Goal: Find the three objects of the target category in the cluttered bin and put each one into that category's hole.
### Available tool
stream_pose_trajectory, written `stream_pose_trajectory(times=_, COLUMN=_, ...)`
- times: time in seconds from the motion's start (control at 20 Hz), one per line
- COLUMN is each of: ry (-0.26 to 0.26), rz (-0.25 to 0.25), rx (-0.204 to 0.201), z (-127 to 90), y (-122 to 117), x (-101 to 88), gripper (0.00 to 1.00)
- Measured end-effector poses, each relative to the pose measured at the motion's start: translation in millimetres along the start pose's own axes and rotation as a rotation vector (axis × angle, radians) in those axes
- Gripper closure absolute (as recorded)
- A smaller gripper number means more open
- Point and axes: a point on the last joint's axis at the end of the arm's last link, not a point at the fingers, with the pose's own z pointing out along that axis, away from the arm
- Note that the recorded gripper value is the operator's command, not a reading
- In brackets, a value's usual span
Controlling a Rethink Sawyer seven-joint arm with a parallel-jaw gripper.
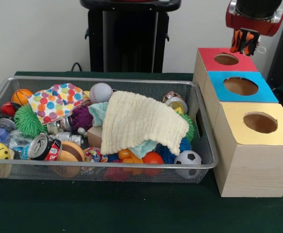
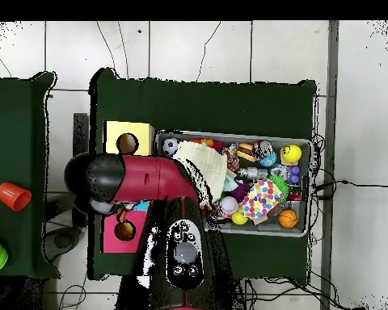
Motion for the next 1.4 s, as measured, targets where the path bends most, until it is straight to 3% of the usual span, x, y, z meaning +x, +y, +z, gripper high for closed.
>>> stream_pose_trajectory(times=0.3, ry=0.025, rz=0.018, rx=0.017, z=19, y=-11, x=6.8, gripper=1.00)
stream_pose_trajectory(times=0.85, ry=0.040, rz=0.070, rx=0.035, z=35, y=-44, x=6.9, gripper=1.00)
stream_pose_trajectory(times=1.4, ry=0.001, rz=0.100, rx=0.020, z=61, y=-58, x=-8.7, gripper=1.00)
